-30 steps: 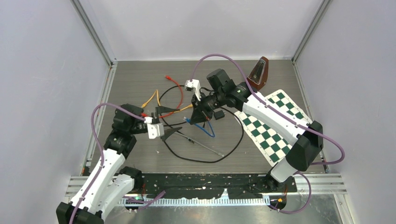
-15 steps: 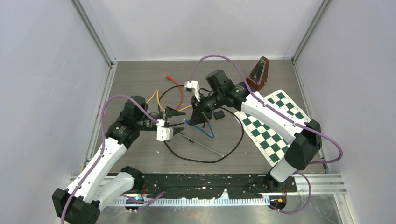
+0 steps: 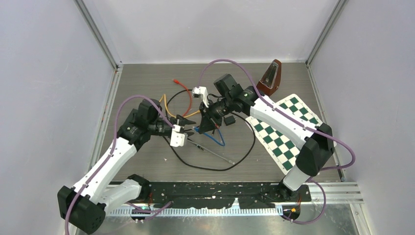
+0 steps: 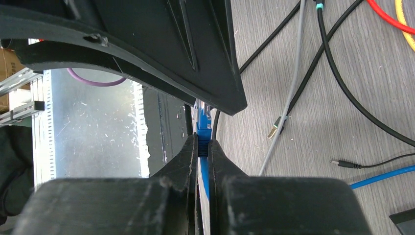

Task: Insert the plug into the switch port
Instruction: Pick up the connector from the center of the board.

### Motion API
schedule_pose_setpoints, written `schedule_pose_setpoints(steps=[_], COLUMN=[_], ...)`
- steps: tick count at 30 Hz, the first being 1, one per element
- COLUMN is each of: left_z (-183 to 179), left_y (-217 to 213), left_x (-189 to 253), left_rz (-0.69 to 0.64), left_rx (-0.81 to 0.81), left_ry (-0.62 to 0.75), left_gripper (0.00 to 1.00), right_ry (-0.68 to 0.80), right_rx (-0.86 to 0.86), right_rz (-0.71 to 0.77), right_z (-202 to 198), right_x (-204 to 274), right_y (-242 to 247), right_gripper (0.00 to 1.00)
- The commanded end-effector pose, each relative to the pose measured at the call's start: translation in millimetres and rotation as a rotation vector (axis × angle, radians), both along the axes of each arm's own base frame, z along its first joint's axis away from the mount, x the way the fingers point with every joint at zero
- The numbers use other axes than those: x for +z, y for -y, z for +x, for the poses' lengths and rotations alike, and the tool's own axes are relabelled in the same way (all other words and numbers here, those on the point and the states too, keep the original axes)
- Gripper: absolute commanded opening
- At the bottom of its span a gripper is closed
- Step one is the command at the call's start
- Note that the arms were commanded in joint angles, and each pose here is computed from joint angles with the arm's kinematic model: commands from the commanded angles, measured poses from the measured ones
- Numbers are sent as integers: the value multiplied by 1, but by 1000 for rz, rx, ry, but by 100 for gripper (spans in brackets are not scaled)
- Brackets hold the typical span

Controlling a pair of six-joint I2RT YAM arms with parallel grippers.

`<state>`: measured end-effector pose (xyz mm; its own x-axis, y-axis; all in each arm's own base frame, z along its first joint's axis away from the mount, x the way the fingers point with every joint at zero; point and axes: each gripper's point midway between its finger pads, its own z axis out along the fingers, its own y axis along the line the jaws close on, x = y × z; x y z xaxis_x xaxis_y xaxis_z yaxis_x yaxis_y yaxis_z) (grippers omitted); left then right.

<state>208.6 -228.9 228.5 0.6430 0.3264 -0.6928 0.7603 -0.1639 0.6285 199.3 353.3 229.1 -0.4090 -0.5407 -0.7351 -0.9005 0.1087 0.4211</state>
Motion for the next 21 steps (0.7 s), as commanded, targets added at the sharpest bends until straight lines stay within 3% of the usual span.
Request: schedule_pose_setpoints(steps=[1, 5, 8, 10, 12, 16, 21], left_z=[-6, -9, -9, -10, -11, -10, -8], left_y=[6, 6, 5, 4, 4, 1, -2], left_x=[10, 8, 9, 11, 13, 12, 20], left_rz=[-13, 4, 12, 16, 10, 10, -22], left_rx=[-58, -78, -69, -51, -20, 43, 126], left_ry=[25, 6, -26, -67, -118, -196, -279], left_gripper=[42, 29, 11, 6, 4, 0, 0], right_ry=[24, 15, 19, 44, 91, 283, 601], right_rx=[21, 23, 21, 12, -17, -115, -148], right_rz=[40, 27, 25, 23, 24, 88, 231], right_z=[2, 4, 5, 8, 14, 36, 39], right_x=[17, 15, 15, 17, 21, 46, 61], right_y=[-6, -7, -7, -6, -3, 2, 22], right_gripper=[5, 5, 5, 9, 19, 49, 52])
